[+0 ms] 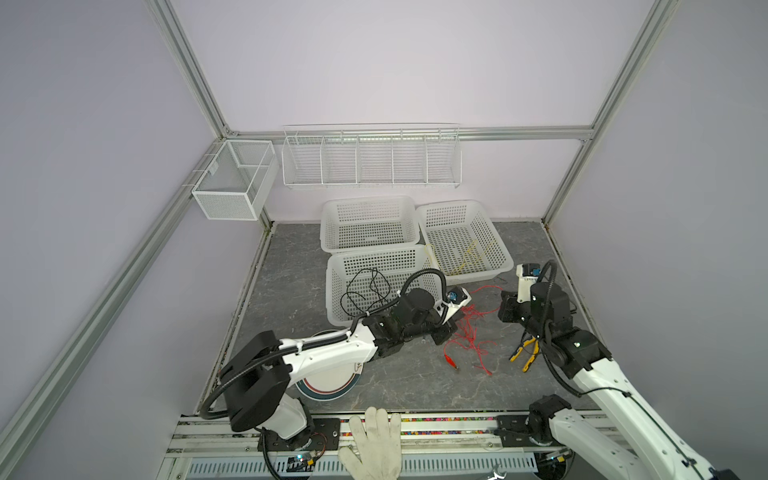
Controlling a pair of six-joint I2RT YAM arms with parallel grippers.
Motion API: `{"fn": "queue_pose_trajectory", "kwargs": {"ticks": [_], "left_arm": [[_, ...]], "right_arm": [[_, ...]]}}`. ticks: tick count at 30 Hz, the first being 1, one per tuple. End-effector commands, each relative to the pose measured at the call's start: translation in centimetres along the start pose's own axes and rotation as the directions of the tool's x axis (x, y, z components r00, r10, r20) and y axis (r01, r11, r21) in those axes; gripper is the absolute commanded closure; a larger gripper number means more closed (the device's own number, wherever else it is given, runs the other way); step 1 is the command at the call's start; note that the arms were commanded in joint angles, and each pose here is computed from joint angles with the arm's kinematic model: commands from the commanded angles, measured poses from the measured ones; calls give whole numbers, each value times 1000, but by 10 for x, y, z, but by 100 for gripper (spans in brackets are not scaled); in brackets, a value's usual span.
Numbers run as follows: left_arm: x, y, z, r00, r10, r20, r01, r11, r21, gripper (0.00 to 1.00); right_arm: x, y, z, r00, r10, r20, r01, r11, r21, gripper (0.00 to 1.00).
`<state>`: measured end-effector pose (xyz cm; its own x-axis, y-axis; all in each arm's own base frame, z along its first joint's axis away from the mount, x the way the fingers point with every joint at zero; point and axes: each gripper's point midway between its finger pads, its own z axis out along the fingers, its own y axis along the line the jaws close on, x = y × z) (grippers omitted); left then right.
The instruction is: Untangle the cables
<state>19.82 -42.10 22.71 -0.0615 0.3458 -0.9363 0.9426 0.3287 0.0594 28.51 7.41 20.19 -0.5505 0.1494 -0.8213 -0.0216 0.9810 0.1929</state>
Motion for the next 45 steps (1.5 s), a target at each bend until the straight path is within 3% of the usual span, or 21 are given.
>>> {"fn": "queue_pose_trajectory", "kwargs": {"ticks": [1,14,22,34,41,45], "left_arm": [[-25,4,-31,998,65,8,-64,997,-38,100],[-137,37,-144,944,107,312,-18,961,-276,100],[-153,45,-193,920,124,372,15,937,-350,100],[-159,48,-219,906,140,399,28,922,-386,100],[-165,68,-257,895,156,418,88,857,-507,100],[-167,90,-294,890,154,429,170,762,-625,100]], "right_arm": [[6,-27,9,998,61,24,-64,989,136,94],[44,-74,33,988,149,-42,-128,940,315,94],[59,-116,35,960,276,-48,-234,885,403,94],[72,-139,40,935,346,-80,-274,847,456,94],[77,-151,39,920,383,-82,-299,823,484,94],[78,-157,42,903,423,-75,-341,812,474,94]]}}
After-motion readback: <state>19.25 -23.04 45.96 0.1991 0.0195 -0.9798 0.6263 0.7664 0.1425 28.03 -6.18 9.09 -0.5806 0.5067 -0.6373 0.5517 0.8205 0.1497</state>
